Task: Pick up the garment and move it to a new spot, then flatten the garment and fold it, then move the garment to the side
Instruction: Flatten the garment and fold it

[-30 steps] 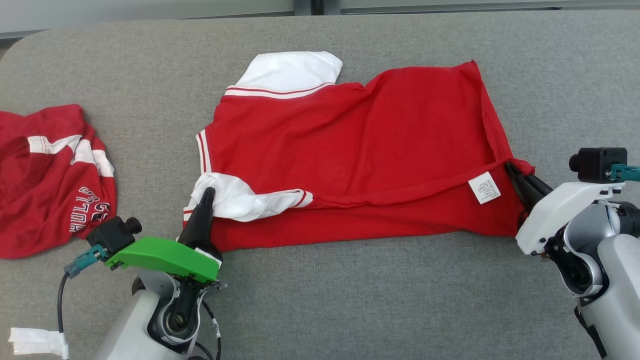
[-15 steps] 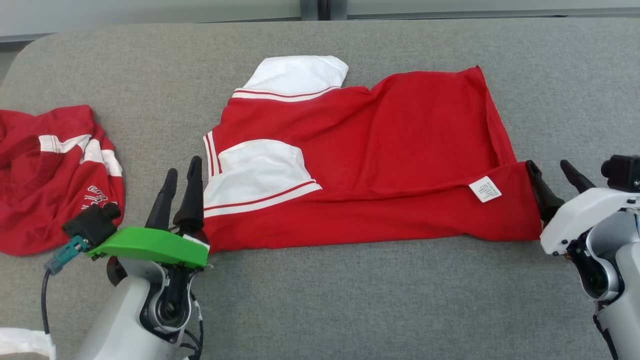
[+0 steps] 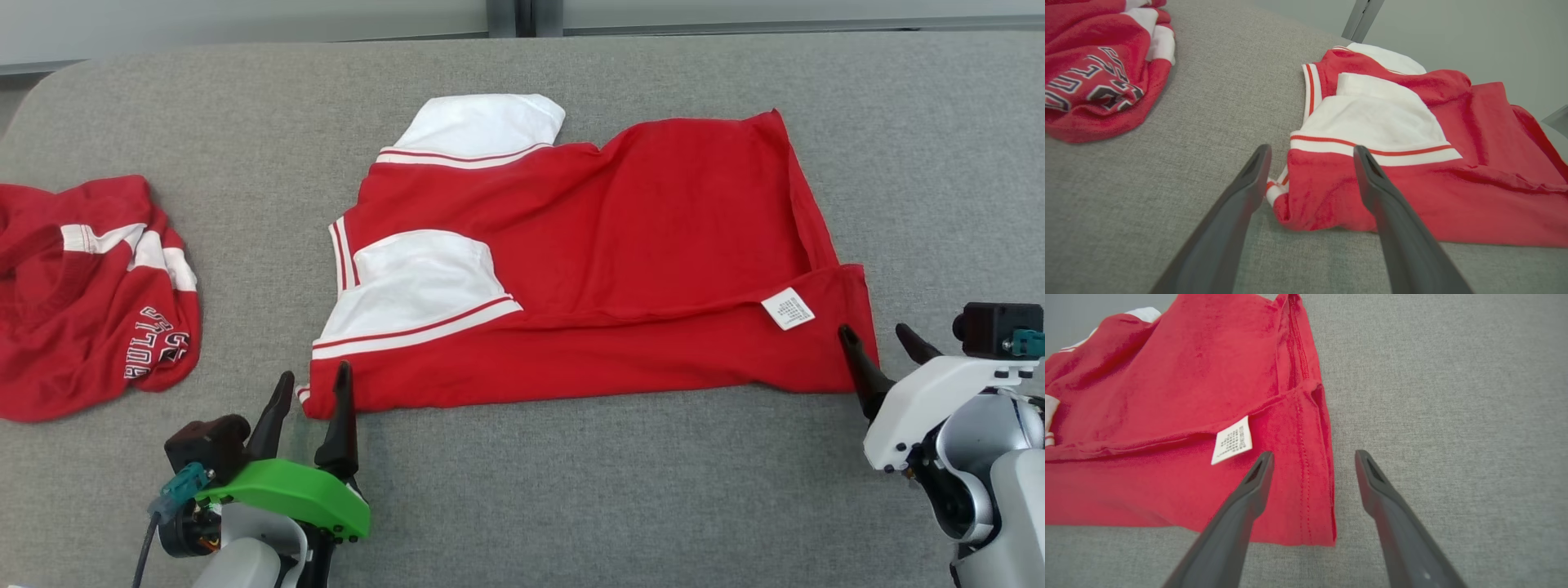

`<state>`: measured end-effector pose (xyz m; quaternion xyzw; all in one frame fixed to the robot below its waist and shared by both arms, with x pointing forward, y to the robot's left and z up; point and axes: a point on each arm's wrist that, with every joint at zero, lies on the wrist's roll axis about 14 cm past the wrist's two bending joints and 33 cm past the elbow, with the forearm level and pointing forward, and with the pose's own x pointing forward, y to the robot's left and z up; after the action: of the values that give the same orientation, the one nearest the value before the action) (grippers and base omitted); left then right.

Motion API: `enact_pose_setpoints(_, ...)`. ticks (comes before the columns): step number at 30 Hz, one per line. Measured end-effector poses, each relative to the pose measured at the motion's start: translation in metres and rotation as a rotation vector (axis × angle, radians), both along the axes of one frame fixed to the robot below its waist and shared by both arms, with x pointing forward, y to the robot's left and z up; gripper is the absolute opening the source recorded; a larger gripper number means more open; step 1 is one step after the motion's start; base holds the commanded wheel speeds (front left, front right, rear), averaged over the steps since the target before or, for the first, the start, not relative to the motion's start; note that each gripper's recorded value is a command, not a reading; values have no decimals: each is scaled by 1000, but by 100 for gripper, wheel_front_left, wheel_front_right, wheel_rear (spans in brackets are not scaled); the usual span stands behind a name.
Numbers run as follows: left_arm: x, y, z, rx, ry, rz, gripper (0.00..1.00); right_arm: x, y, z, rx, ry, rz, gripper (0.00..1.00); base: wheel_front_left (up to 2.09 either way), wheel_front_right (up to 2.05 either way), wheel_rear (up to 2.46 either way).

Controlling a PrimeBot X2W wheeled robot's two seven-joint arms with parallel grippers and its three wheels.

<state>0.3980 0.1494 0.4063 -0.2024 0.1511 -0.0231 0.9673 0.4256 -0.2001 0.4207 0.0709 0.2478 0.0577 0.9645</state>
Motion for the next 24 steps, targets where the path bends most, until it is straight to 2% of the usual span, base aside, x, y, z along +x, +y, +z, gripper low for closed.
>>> enact_pose_setpoints(4,1,-2,-9,53,27,-17,100,-3,7,-15,4,92,9,100,0,0,0)
enact_pose_setpoints(9,6,-4,-13,102,41,-37,100,4,11,-22,2,135,7,100,0,0,0)
enact_pose_setpoints(14,7,4,-29,197,111,-44,100,3,12,-35,-10,200,6,100,0,0,0)
enact_pose_setpoints(24,0,-3,-54,201,228,-83,100,3,10,-49,-23,262,-18,100,0,0,0)
